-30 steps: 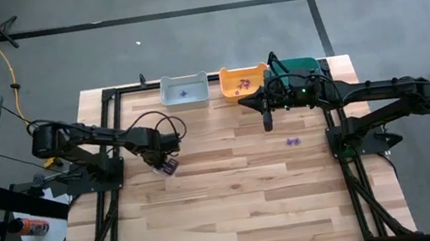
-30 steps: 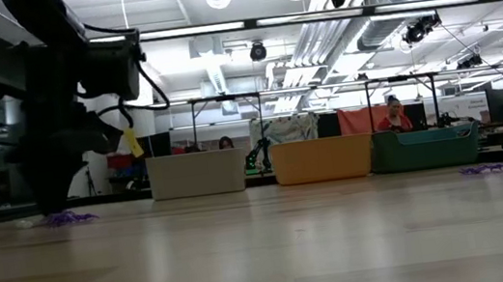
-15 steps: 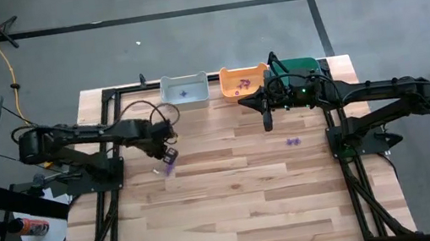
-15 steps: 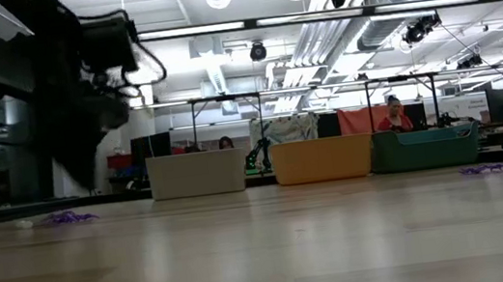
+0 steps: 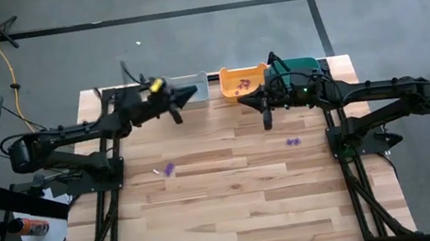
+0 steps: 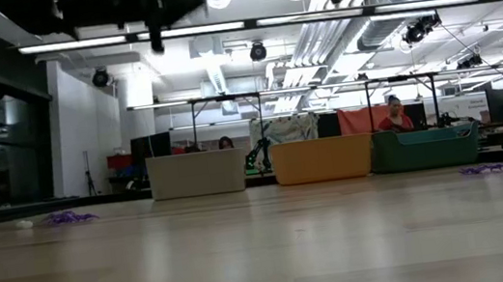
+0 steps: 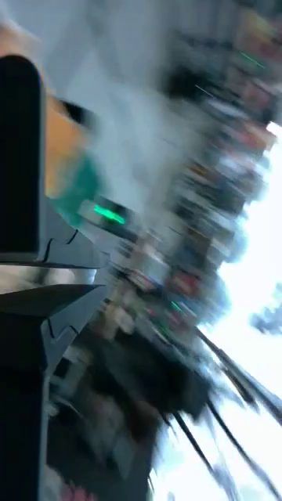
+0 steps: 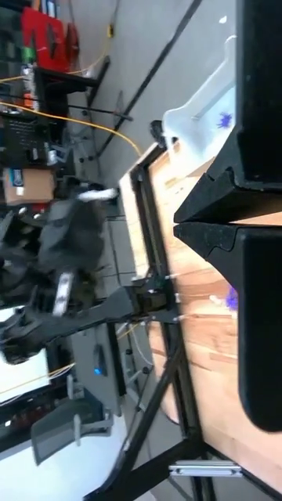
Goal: Sort Halloween decoration
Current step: Put the white bone toy into the green bin
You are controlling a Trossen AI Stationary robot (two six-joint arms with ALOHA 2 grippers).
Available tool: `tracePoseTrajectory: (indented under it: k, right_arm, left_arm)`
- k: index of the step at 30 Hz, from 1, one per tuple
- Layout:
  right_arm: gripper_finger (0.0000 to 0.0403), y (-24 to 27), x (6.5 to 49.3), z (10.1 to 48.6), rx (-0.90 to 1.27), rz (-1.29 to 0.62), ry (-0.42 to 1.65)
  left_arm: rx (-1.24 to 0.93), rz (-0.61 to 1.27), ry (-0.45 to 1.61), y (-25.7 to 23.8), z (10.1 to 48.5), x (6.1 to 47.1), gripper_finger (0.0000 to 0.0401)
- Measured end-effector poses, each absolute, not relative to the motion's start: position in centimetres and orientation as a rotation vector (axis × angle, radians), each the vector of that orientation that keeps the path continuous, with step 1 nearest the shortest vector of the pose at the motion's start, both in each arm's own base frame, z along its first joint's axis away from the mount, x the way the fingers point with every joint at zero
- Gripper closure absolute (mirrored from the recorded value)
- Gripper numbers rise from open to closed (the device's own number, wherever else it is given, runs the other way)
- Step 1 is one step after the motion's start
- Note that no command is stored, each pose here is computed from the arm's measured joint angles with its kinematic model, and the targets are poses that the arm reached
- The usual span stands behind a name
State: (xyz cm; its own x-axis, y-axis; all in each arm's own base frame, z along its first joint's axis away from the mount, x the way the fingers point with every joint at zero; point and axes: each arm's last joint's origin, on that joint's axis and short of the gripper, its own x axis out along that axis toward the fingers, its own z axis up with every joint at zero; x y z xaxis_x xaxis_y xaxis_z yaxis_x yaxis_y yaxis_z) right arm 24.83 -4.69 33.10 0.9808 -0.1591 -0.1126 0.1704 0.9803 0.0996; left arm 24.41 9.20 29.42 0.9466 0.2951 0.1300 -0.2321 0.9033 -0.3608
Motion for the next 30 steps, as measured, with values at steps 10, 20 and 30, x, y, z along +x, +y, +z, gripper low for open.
tracePoseTrajectory:
  k: [10,20,30]
  right_arm:
    - [0.0403,-4.7,24.9,34.6,0.093,-0.159,-0.045]
    - [0.0403,-4.7,24.9,34.5,0.093,-0.159,-0.042]
    - [0.0403,-4.7,24.9,34.5,0.093,-0.159,-0.038]
  left_arm:
    - [-0.297,0.040,-0.341,7.1,31.5,24.4,0.0389]
    - [-0.267,0.015,-0.334,6.3,31.4,24.6,0.0389]
    - [-0.283,0.016,-0.330,6.3,31.4,24.6,0.0389]
